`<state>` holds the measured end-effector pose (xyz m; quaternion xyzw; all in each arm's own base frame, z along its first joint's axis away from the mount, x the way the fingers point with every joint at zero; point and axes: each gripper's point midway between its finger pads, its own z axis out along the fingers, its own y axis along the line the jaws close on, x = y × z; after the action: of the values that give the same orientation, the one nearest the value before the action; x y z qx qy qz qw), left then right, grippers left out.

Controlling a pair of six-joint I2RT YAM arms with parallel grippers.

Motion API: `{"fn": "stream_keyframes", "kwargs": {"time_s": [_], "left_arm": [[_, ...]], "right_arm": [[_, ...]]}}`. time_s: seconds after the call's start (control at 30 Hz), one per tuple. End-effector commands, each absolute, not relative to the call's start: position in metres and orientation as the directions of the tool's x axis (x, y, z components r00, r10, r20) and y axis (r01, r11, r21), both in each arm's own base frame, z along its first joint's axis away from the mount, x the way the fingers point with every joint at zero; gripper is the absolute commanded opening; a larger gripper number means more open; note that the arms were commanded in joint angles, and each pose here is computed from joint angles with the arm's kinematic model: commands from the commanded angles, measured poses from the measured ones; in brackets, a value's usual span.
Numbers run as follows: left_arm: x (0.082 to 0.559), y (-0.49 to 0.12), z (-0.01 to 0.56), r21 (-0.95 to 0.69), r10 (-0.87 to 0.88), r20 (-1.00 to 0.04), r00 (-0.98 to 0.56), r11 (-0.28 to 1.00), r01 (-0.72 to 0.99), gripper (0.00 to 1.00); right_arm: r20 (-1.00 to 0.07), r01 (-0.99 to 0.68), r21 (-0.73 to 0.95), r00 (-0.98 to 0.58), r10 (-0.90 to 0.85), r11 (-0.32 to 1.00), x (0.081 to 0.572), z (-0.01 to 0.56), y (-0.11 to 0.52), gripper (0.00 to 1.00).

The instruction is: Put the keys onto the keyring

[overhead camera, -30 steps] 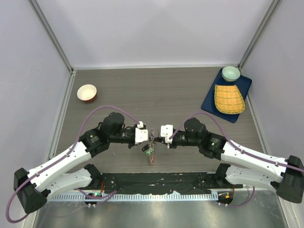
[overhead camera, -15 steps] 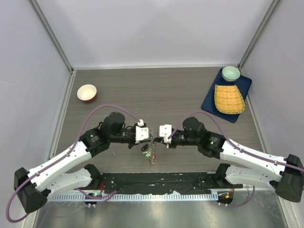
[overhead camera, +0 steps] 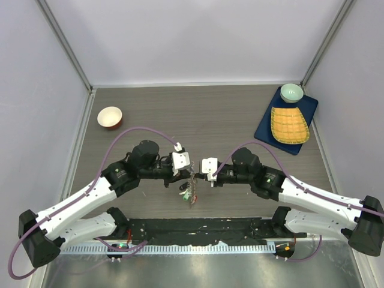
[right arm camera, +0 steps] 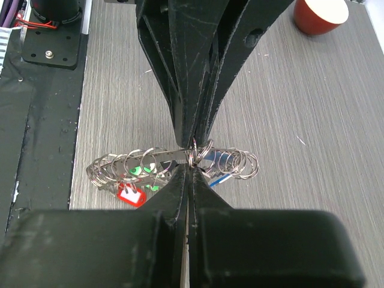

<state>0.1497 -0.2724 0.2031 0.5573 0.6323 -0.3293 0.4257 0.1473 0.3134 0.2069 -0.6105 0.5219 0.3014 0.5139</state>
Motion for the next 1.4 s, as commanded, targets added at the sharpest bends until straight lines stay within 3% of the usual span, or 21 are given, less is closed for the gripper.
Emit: {"fn": "stream_keyframes", "kwargs": {"time_s": [0.0,0.6,0.87,1.13,1.27,1.37], "left_arm": [[0.158,-0.282,0.238,0.067,0.337,-0.942,-0.006,0.204,0.977,0.0],[0.177,-0.271,0.27,-0.092,0.068,-0.988,-0.137,0.45,0.888,0.0],[0.196,-0.244,0.295,-0.198,-0.235,-0.97,-0.066,0.598,0.777,0.0],[0.19,-0.234,0.289,-0.291,-0.426,-0.904,-0.033,0.556,0.779,0.01],[0.196,-0.223,0.284,-0.328,-0.468,-0.883,-0.019,0.589,0.739,0.08],[0.196,-0.22,0.282,-0.33,-0.461,-0.887,-0.023,0.598,0.73,0.21]], "right_arm": [[-0.911,-0.926,-0.369,0.343,-0.229,0.077,0.146,0.248,0.321,0.01],[-0.907,-0.931,-0.357,0.325,-0.269,0.076,0.149,0.234,0.322,0.01],[-0.912,-0.926,-0.355,0.312,-0.266,0.132,0.159,0.234,0.323,0.01],[-0.912,-0.912,-0.373,0.326,-0.25,0.17,0.168,0.249,0.328,0.01],[-0.906,-0.912,-0.375,0.324,-0.271,0.164,0.171,0.249,0.331,0.01],[-0.903,-0.912,-0.375,0.32,-0.287,0.165,0.173,0.249,0.331,0.01]]}}
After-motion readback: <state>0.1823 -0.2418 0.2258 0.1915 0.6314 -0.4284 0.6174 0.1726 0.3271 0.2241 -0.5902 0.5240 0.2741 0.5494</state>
